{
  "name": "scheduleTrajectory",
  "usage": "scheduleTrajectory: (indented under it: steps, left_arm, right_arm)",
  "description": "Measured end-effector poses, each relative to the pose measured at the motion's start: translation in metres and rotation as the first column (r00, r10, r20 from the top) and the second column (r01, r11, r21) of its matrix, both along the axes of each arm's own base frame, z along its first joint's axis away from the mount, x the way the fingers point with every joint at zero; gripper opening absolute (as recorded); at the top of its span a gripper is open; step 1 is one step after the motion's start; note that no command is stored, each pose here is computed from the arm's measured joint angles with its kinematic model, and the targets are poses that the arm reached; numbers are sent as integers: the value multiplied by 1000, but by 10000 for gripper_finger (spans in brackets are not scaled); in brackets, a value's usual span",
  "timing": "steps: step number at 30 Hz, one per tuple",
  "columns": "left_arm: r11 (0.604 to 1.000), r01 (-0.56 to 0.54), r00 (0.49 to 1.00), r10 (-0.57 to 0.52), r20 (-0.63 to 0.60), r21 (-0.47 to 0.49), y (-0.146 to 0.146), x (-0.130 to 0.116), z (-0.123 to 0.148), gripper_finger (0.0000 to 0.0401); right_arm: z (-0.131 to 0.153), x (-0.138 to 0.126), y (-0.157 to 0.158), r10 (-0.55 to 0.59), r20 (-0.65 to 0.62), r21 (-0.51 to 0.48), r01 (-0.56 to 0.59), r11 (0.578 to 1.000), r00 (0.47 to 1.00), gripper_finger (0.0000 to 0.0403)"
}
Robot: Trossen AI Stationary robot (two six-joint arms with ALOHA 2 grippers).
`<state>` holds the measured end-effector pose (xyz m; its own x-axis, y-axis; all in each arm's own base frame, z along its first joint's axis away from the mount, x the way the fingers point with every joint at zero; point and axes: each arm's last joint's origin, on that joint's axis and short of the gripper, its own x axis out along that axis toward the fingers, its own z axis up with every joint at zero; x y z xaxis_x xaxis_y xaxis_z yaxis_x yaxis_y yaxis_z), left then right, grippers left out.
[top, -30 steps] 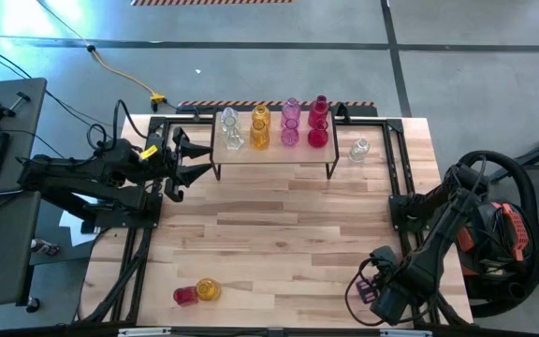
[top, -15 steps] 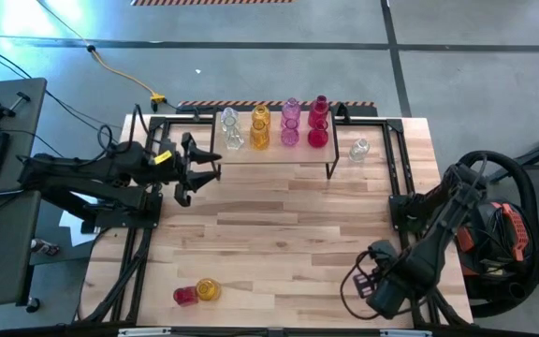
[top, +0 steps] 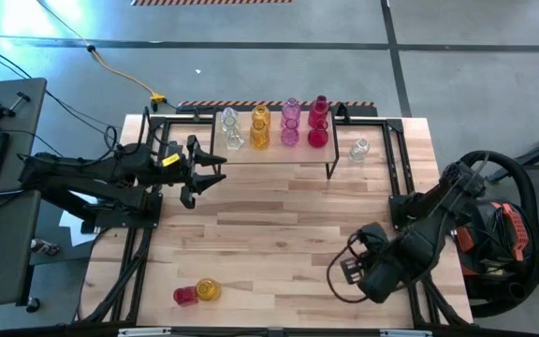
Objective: Sort vases onto shelf
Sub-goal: Put the violet vase aligned with the other violet vases on the shelf
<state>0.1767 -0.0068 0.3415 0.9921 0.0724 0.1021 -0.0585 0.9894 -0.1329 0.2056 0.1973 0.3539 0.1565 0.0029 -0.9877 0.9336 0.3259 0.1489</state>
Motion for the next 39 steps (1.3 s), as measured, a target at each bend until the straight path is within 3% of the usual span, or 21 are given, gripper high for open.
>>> scheduleTrajectory:
  steps: [15,27,39]
  left_arm:
    - [999,31,997,-31,-70,5,-2,21,-13,202]
    - [998,49,998,-47,-35,40,-5,60,-28,202]
    - [999,46,998,-45,-48,24,-5,96,-46,202]
  right_arm:
    - [53,51,-79,129,203,-44,-122,992,971,0]
    - [63,85,-141,263,339,-81,-251,965,903,0]
    - [67,97,-182,310,422,-74,-309,948,852,0]
